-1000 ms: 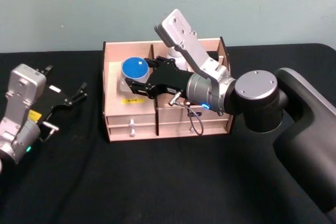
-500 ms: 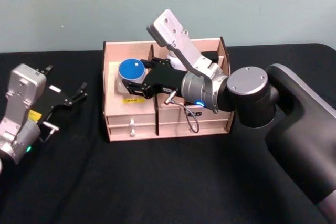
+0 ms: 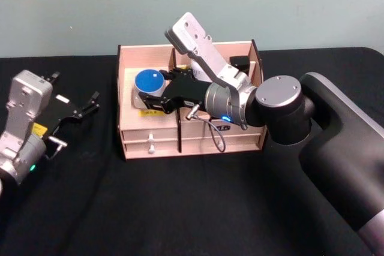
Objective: Pick up the facial cleanser and watermelon frost from the table and place them into the tiered storage box.
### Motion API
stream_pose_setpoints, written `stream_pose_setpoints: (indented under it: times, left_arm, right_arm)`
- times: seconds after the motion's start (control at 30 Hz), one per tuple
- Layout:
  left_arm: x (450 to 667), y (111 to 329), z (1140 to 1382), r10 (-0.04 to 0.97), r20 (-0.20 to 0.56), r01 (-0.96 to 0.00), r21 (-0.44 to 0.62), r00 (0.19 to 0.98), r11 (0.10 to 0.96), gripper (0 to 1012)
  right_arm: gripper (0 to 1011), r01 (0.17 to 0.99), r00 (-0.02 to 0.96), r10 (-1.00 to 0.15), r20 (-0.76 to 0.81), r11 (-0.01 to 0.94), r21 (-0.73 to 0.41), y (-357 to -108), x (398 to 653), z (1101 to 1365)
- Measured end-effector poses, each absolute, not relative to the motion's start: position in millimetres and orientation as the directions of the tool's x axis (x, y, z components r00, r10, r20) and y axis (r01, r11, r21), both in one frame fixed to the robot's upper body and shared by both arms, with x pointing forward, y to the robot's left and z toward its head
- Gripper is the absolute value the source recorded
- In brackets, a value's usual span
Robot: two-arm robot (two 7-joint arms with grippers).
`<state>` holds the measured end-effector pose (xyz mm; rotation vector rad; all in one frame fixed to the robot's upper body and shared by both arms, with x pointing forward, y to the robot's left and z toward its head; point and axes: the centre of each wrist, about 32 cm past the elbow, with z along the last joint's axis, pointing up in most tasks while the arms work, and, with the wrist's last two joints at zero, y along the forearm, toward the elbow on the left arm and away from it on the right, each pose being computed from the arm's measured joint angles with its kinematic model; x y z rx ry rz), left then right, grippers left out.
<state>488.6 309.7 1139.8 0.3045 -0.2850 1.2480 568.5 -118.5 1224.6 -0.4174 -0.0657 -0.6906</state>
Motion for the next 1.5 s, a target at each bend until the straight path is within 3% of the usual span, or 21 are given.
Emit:
stream_pose_setpoints:
  times: [0.5, 0.87, 1.07, 1.5]
  left_arm:
    - [489, 310, 1140, 0.88, 0.374, -0.955, 0.07, 0.292, 0.287, 1010]
    - [489, 310, 1140, 0.88, 0.374, -0.955, 0.07, 0.292, 0.287, 1010]
    - [489, 310, 1140, 0.88, 0.374, -0.955, 0.07, 0.292, 0.287, 1010]
    - [489, 310, 1140, 0.88, 0.374, -0.955, 0.07, 0.292, 0.287, 1009]
  right_arm:
    - [734, 0.63, 0.772, -0.605, 0.194, 0.691, -0.355, -119, 568, 1224]
    - [1000, 0.633, 0.771, -0.606, 0.196, 0.692, -0.347, -119, 568, 1225]
    - [1002, 0.657, 0.753, -0.619, 0.221, 0.693, -0.297, -123, 566, 1229]
    - [1002, 0.734, 0.663, -0.691, 0.288, 0.676, -0.066, -146, 544, 1264]
